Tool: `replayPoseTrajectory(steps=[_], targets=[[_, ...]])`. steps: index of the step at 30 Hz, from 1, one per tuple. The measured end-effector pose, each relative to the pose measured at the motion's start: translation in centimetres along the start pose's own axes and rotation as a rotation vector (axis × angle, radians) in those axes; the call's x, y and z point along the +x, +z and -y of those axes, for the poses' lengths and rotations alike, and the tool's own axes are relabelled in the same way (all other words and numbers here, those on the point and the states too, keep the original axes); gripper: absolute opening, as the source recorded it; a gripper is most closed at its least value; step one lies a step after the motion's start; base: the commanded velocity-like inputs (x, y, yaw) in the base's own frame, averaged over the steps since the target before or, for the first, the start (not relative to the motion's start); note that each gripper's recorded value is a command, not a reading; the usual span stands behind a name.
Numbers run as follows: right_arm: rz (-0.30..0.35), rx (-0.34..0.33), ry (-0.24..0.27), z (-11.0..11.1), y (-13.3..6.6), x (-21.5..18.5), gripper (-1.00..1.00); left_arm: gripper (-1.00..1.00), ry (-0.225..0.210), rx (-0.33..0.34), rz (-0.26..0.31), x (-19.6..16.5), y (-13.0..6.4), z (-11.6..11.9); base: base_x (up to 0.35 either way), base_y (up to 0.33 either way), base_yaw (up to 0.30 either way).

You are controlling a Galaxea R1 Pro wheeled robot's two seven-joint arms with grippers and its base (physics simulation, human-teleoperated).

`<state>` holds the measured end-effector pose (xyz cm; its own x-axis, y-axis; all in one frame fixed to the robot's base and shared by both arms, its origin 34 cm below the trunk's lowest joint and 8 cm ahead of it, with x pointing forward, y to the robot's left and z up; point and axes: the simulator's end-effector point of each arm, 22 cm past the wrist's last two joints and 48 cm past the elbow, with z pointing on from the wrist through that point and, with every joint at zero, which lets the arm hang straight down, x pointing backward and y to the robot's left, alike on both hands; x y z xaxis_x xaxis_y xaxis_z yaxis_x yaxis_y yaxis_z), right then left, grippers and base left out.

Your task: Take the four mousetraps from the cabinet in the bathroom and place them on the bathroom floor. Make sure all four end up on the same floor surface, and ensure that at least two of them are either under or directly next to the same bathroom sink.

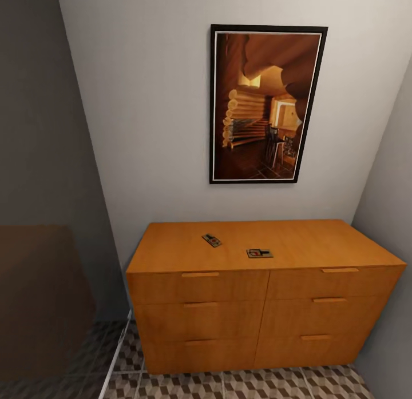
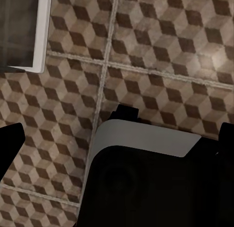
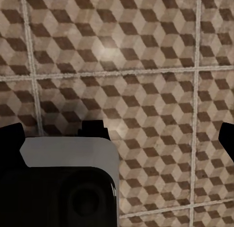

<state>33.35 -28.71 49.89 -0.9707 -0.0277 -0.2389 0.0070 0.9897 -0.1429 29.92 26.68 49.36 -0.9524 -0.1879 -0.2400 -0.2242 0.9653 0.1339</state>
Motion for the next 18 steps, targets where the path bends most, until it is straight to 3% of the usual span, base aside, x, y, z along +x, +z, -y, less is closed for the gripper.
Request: replayPoseTrajectory(steps=[18], targets=[[0.001, 0.000, 0.001, 0.03, 0.00, -0.02, 1.00, 1.00, 0.000, 0.000, 0.000, 0.00, 0.00, -0.01, 0.000, 0.000, 0.000]])
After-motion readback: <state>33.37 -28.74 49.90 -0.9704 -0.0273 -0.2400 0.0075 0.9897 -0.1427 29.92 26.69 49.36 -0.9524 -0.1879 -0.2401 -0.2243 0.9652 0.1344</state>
